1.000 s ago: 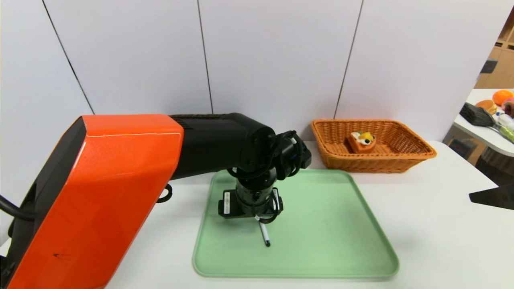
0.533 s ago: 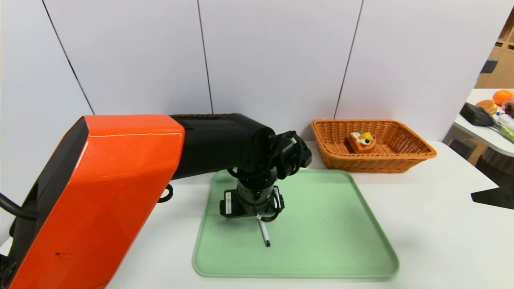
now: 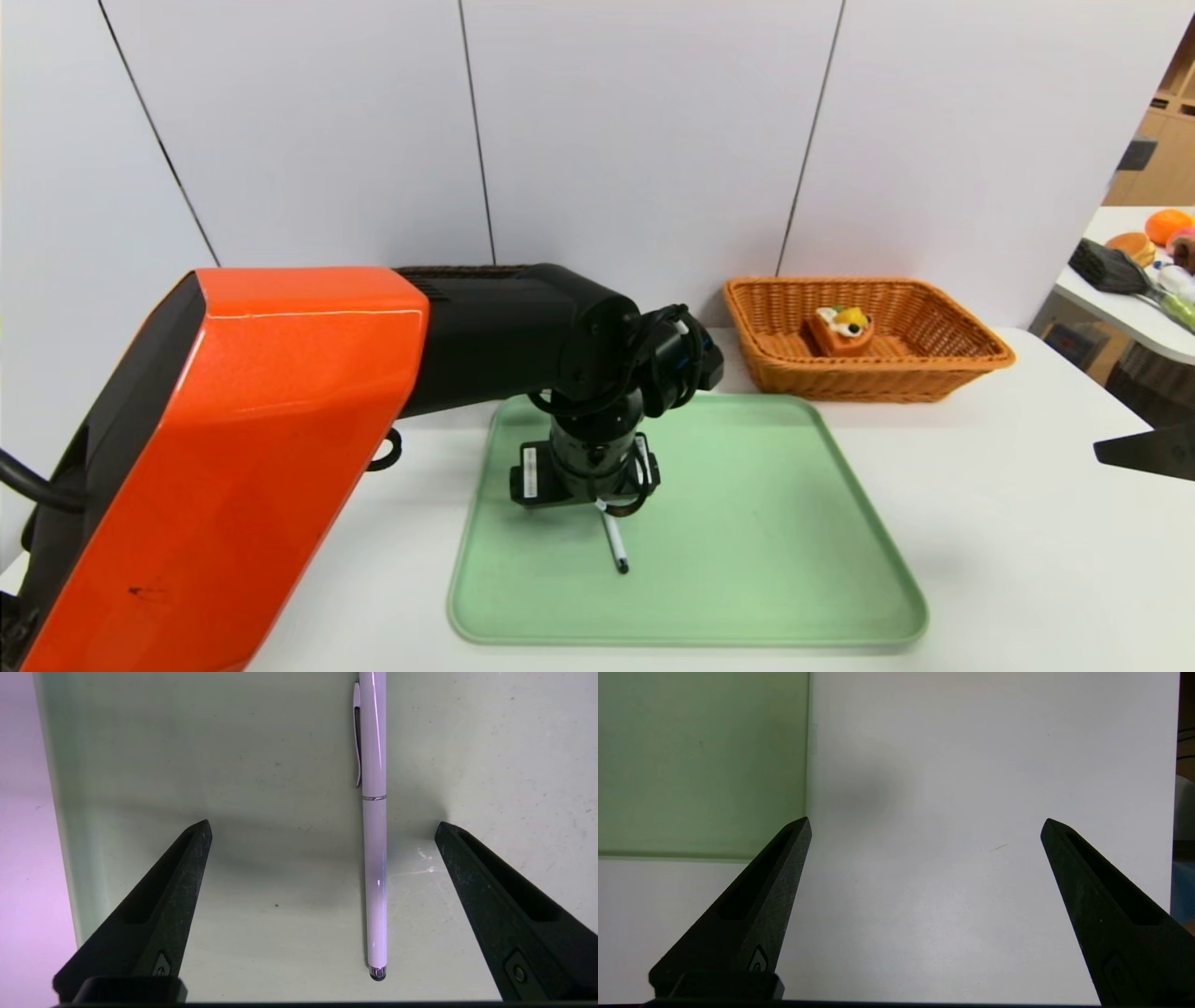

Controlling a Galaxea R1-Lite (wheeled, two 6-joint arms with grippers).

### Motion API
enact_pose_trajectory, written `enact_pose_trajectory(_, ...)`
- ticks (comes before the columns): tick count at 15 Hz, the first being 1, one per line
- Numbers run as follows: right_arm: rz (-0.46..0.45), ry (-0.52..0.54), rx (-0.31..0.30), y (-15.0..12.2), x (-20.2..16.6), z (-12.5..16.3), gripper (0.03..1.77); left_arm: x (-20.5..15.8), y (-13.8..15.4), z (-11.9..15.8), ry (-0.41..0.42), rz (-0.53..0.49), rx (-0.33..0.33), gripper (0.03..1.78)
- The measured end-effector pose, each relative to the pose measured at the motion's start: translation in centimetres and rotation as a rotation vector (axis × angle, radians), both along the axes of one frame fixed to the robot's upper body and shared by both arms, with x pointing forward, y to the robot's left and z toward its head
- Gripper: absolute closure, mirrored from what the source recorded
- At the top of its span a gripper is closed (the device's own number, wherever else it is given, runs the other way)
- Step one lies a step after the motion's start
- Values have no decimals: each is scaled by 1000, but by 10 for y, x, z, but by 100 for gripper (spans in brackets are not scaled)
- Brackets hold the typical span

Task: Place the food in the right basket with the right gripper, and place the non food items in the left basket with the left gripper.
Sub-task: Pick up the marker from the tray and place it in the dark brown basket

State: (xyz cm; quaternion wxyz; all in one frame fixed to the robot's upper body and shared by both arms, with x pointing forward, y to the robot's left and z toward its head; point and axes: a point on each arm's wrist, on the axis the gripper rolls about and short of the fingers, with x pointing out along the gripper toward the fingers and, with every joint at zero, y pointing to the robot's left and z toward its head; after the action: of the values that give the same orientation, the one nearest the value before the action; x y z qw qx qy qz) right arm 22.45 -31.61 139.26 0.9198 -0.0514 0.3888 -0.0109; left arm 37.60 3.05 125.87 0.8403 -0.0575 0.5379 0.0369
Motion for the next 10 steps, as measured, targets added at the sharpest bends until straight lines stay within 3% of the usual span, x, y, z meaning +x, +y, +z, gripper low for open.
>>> enact_pose_trajectory(7, 1, -3, -1, 0, -1, 0, 10, 0, -1, 0, -3, 2, -6, 12)
enact_pose_trajectory(10, 2, -6, -3, 0, -2, 1, 10, 0, -1, 0, -3, 2, -7, 62)
